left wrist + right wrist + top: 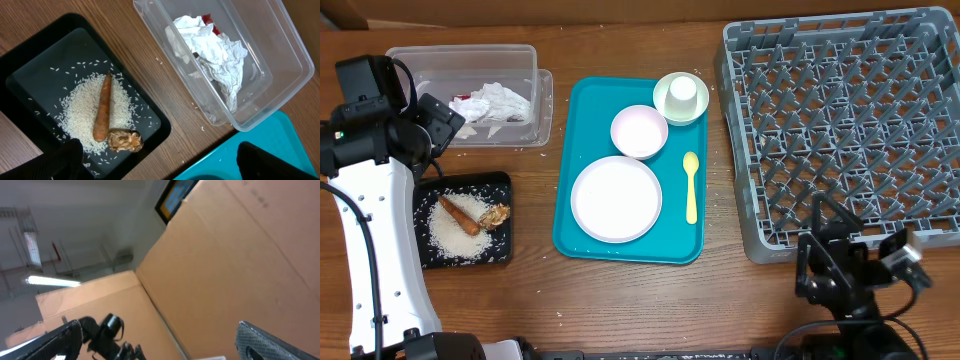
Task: Sort waste into correct bins and load items into the dishwasher
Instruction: 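Swing the right gripper from the dish rack over the white plate, then lower the right gripper and grasp the white plate's rim, then lift the plate with the right gripper and carry it to the dish rack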
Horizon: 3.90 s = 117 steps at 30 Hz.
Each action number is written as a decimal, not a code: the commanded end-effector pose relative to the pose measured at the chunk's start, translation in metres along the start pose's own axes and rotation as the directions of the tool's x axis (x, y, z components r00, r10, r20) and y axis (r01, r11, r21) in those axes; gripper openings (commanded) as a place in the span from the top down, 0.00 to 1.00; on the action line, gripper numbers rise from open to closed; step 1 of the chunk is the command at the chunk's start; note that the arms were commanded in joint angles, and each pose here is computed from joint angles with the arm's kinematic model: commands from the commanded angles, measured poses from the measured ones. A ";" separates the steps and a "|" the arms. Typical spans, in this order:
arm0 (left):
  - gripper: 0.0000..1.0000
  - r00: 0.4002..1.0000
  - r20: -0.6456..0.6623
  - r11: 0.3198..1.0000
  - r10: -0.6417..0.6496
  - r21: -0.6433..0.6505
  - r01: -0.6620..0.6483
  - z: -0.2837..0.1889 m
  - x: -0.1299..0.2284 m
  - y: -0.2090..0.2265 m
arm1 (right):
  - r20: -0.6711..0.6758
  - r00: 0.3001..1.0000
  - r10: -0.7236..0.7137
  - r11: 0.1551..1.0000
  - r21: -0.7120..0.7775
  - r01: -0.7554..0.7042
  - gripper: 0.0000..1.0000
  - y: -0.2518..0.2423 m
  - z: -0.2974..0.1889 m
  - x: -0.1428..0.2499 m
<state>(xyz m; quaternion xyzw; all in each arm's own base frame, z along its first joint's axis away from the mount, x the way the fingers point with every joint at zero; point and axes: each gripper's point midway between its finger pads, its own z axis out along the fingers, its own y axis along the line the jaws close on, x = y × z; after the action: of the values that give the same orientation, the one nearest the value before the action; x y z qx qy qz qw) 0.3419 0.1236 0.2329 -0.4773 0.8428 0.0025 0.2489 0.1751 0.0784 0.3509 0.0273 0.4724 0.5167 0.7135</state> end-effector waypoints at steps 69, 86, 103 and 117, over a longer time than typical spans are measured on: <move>0.00 1.000 0.012 1.000 -0.017 -0.016 0.017 0.001 -0.003 0.002 | -0.678 0.188 0.710 0.578 0.715 0.394 0.00 -0.196 0.062 0.335; 0.00 1.000 0.012 1.000 -0.017 -0.016 0.018 0.001 -0.003 0.002 | -0.565 0.218 0.796 0.363 0.734 0.575 0.05 -0.215 0.008 0.335; 0.00 1.000 0.012 1.000 -0.017 -0.016 0.017 0.001 -0.003 0.002 | -0.573 0.166 0.802 0.373 0.700 0.609 0.43 -0.213 -0.007 0.353; 0.00 1.000 0.012 1.000 -0.017 -0.016 0.018 0.001 -0.003 0.002 | -0.578 0.130 0.806 0.395 0.689 0.608 0.96 -0.196 0.014 0.339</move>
<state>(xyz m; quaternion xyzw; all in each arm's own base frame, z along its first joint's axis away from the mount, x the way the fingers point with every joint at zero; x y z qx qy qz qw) 0.3417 0.1241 0.2326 -0.4777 0.8426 0.0042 0.2486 0.3185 0.2458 0.0225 0.1127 0.9892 0.0930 -0.0147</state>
